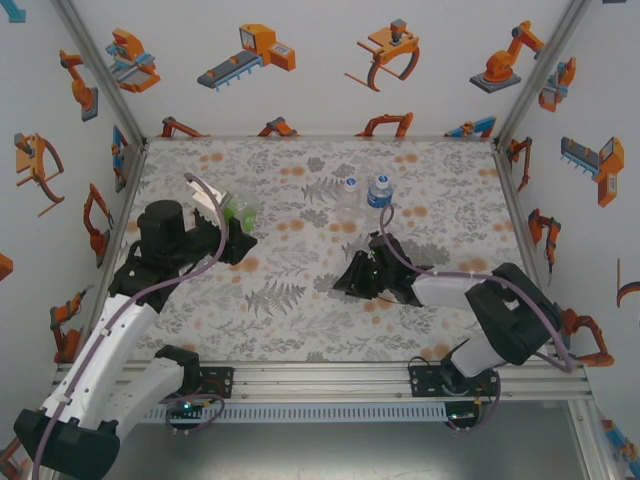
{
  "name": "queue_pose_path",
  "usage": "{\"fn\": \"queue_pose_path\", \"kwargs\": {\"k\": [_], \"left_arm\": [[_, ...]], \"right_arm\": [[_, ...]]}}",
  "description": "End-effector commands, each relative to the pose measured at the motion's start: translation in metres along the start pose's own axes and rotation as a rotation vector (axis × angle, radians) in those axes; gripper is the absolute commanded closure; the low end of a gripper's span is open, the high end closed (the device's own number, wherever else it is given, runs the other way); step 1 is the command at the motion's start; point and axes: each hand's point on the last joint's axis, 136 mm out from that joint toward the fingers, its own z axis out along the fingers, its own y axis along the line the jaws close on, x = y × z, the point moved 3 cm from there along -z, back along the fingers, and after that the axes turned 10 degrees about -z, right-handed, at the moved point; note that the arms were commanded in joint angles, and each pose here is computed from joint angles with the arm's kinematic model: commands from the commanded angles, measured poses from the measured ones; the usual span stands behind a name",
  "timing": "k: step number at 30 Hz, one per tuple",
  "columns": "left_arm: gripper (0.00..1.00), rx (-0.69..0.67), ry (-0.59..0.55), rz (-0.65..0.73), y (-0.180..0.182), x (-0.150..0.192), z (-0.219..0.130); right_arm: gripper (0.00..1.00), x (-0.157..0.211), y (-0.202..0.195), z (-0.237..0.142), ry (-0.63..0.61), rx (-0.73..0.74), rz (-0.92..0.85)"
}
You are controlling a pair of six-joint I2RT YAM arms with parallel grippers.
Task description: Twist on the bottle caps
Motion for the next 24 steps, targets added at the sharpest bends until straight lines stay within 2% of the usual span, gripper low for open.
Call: {"fn": "queue_pose_path", "kwargs": {"k": [1, 6, 10, 13, 19, 24], "left_arm": [[0.92, -0.002, -0.020, 0.021, 0.000, -0.008, -0.001], [0.92, -0.005, -0.013, 0.018, 0.002, -0.006, 0.000], [0.92, -0.009, -0.010, 0.020, 0.002, -0.006, 0.000], [0.92, -0.010, -0.005, 0.017, 0.003, -0.005, 0.001], [0.92, -0.008, 0.002, 0.014, 0.003, -0.004, 0.003], [0.92, -0.005, 0.004, 0.014, 0.003, -0.004, 0.003]], "right_arm": [[0.59, 0.010, -0.026, -0.010, 0.020, 0.141, 0.009], [0.55, 0.004, -0.019, -0.019, 0.070, 0.305, -0.139], [0.48, -0.001, -0.005, -0.013, 0.120, 0.390, -0.243], [0.47, -0.003, 0.006, -0.005, 0.154, 0.445, -0.325], [0.51, -0.004, 0.021, 0.005, 0.218, 0.600, -0.490], [0.57, 0.003, 0.032, 0.010, 0.236, 0.606, -0.538]]}}
